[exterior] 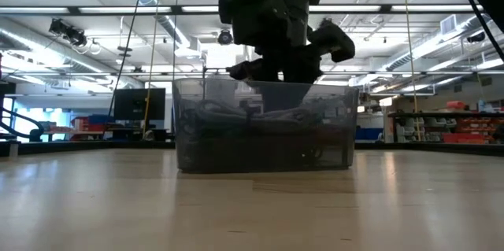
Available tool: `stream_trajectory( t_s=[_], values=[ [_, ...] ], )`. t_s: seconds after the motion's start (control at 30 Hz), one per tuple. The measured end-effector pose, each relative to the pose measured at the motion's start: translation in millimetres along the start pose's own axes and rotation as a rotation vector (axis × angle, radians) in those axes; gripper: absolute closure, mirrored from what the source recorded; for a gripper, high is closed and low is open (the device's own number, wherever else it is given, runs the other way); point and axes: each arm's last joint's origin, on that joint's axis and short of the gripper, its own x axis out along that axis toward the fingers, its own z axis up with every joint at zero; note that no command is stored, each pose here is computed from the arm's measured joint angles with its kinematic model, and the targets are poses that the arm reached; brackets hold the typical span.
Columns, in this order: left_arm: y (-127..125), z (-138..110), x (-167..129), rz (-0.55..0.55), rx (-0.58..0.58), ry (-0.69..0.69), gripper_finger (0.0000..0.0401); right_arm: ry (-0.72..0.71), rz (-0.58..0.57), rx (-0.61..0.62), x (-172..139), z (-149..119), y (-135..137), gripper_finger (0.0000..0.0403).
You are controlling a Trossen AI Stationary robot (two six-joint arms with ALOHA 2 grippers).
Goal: Pick and place USB-C Cables
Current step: Adjust the green USB cable in the black bin
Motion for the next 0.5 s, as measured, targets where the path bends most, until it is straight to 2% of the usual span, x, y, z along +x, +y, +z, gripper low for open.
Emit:
stream_trajectory(
  t_s=[0.17,0.27,0.5],
  values=[
    [0.0,-0.1,-0.1,0.0,0.001,0.0,0.0388,-0.011,-0.012,-0.006,6.5,-1.8,-0.7,0.0282],
    [0.0,-0.1,0.0,0.0,0.001,0.001,0.0388,0.026,-0.037,0.0,8.4,-4.3,-0.6,0.0296],
    [0.0,-0.1,0.0,0.0,0.002,0.001,0.0388,0.084,-0.031,0.016,6.6,-7.8,1.5,0.0388]
  ],
)
